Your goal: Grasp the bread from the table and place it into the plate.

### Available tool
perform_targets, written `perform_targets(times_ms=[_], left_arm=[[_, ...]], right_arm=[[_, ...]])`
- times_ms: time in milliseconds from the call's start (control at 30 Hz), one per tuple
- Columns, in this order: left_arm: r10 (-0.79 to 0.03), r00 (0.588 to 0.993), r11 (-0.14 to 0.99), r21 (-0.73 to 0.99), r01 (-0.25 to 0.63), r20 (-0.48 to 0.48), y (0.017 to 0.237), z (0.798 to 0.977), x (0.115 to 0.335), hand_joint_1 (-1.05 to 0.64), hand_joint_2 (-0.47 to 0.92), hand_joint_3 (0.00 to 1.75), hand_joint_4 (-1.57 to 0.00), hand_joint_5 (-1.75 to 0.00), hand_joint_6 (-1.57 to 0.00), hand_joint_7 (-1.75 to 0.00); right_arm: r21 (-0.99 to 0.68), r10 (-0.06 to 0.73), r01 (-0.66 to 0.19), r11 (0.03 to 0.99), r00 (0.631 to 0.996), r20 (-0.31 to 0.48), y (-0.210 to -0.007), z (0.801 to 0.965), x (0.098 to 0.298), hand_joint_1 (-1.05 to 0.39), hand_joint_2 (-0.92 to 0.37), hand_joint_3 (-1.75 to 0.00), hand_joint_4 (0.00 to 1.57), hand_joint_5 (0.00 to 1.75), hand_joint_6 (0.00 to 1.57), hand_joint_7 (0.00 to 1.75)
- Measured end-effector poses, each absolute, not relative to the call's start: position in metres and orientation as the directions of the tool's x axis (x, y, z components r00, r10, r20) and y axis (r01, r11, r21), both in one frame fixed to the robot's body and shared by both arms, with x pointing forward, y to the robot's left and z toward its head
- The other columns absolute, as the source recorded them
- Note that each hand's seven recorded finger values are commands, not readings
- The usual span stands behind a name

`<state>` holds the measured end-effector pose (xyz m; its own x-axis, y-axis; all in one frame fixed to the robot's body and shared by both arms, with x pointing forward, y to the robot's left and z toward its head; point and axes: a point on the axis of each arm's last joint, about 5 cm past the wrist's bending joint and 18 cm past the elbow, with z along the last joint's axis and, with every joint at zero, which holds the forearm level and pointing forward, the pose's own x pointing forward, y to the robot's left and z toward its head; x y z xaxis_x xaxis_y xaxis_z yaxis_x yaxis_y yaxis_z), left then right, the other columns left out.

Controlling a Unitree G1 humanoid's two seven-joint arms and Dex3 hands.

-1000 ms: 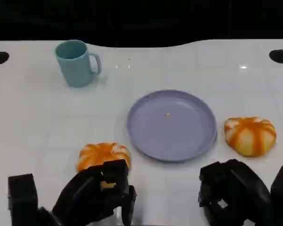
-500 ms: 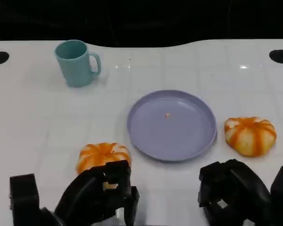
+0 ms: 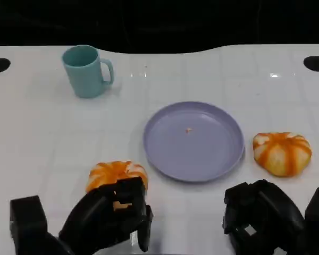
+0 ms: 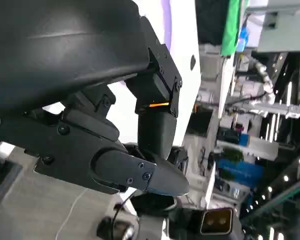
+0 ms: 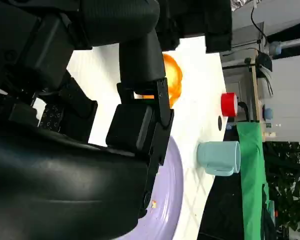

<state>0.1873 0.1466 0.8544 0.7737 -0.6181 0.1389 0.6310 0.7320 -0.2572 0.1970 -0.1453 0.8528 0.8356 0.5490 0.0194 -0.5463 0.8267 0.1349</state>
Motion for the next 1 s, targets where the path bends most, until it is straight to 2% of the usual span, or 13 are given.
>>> perform_targets(times_ms=[167,200,267,300,400,567,600,767,900,1000], left_arm=[[-0.603,0.781,0.775,-0.113,0.622,0.166,0.152,0.863,0.188,-0.72,0.92,0.22,-0.7,-1.73,-0.65,-1.35],[-0.601,0.781,0.783,-0.07,0.618,0.17,0.154,0.865,0.188,-0.74,0.92,0.22,-0.67,-1.68,-0.63,-1.24],[-0.597,0.783,0.797,0.018,0.604,0.173,0.157,0.87,0.188,-0.76,0.92,0.23,-0.65,-1.61,-0.61,-1.12],[-0.599,0.781,0.799,0.061,0.598,0.177,0.159,0.873,0.188,-0.76,0.92,0.21,-0.62,-1.48,-0.58,-0.98],[-0.606,0.777,0.795,0.184,0.578,0.171,0.164,0.885,0.19,-0.73,0.92,0.14,-0.59,-1.25,-0.54,-0.73],[-0.601,0.786,0.763,0.395,0.511,0.144,0.169,0.905,0.19,-0.74,0.92,0.06,-0.49,-1.14,-0.44,-0.55],[-0.594,0.793,0.75,0.449,0.486,0.135,0.169,0.91,0.19,-0.75,0.92,0.05,-0.47,-1.07,-0.43,-0.47],[-0.552,0.83,0.609,0.716,0.341,0.074,0.17,0.936,0.187,-0.79,0.92,0.05,-0.38,-0.93,-0.38,-0.29],[-0.516,0.856,0.493,0.827,0.27,0.028,0.166,0.95,0.185,-0.77,0.91,0.02,-0.34,-0.78,-0.38,-0.14],[-0.49,0.872,0.388,0.894,0.224,-0.005,0.161,0.956,0.183,-0.78,0.9,0.0,-0.3,-0.74,-0.35,-0.1]], right_arm=[[0.144,0.553,-0.55,0.822,0.833,0.022,-0.145,0.853,0.197,-1.05,-0.1,-1.32,1.54,1.3,1.57,1.01],[0.143,0.554,-0.551,0.822,0.833,0.022,-0.145,0.853,0.197,-1.05,-0.09,-1.31,1.54,1.29,1.57,1.0],[0.142,0.554,-0.551,0.822,0.832,0.022,-0.145,0.853,0.197,-1.05,-0.09,-1.32,1.55,1.29,1.57,0.99],[0.142,0.554,-0.551,0.822,0.832,0.022,-0.145,0.853,0.197,-1.05,-0.08,-1.32,1.54,1.28,1.57,1.0],[0.141,0.554,-0.551,0.822,0.832,0.022,-0.145,0.853,0.197,-1.05,-0.08,-1.33,1.54,1.28,1.57,1.0],[0.136,0.554,-0.552,0.823,0.832,0.019,-0.143,0.853,0.196,-1.05,-0.06,-1.35,1.55,1.28,1.57,1.01],[0.135,0.554,-0.552,0.823,0.832,0.019,-0.143,0.853,0.196,-1.05,-0.06,-1.35,1.55,1.28,1.57,1.01],[0.137,0.555,-0.553,0.822,0.831,0.021,-0.143,0.854,0.197,-1.05,-0.05,-1.36,1.55,1.29,1.57,1.01],[0.138,0.555,-0.553,0.822,0.831,0.021,-0.143,0.854,0.197,-1.05,-0.07,-1.35,1.55,1.29,1.57,1.02],[0.138,0.555,-0.552,0.823,0.832,0.021,-0.143,0.854,0.197,-1.05,-0.07,-1.34,1.55,1.3,1.57,1.03]])
